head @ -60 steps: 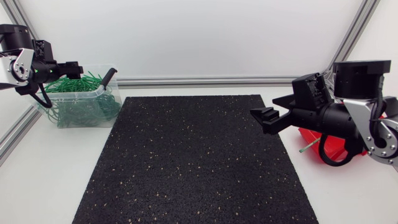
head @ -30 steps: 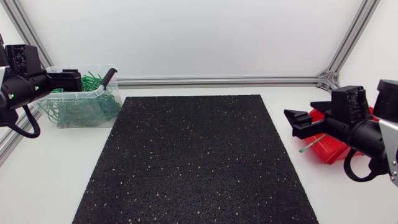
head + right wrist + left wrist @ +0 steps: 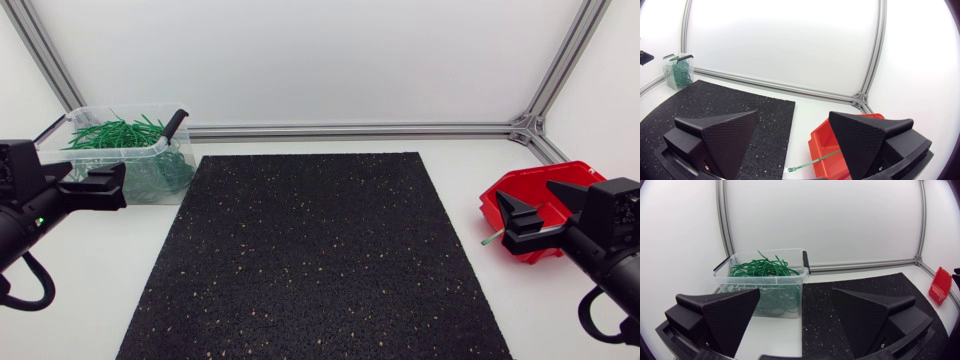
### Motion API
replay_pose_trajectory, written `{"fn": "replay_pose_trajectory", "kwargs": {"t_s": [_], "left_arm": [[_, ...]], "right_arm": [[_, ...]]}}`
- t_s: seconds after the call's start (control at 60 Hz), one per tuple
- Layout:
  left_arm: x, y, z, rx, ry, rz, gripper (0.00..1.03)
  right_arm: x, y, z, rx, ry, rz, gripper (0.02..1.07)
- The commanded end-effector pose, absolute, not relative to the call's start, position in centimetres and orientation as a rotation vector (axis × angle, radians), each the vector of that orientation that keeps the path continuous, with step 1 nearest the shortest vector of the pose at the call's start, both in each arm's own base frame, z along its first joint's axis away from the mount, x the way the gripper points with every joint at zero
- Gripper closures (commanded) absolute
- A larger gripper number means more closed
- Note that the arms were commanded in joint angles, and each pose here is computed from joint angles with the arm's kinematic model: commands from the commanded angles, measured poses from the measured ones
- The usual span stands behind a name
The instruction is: Take a green cable tie from the red box, thread the tail through the head to close it, then place it in the transparent bin on the left.
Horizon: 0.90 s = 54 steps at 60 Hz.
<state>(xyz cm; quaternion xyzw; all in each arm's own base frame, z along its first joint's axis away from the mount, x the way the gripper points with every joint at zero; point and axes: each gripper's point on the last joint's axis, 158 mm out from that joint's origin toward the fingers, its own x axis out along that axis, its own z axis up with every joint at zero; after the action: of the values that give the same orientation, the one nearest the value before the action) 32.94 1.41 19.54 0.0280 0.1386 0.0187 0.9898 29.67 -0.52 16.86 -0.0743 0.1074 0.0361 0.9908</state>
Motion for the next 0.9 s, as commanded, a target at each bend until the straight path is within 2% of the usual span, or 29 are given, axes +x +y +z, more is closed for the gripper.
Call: {"fn": "replay_pose_trajectory", "kwargs": {"t_s": [0.0, 0.217, 0.883], "left_arm": [[31.7, 1.0, 18.6, 0.029, 0.259, 0.034, 0.04], [29.3, 0.3, 17.4, 0.029, 0.193, 0.013, 0.04], [26.2, -0.1, 14.7, 0.009, 0.128, -0.005, 0.04]], "right_arm": [[28.9, -0.8, 16.1, -0.149, 0.206, 0.051, 0.06], [27.8, -0.6, 16.0, -0.120, 0.174, 0.034, 0.06], [25.6, -0.2, 15.1, -0.014, 0.070, -0.006, 0.06]]}}
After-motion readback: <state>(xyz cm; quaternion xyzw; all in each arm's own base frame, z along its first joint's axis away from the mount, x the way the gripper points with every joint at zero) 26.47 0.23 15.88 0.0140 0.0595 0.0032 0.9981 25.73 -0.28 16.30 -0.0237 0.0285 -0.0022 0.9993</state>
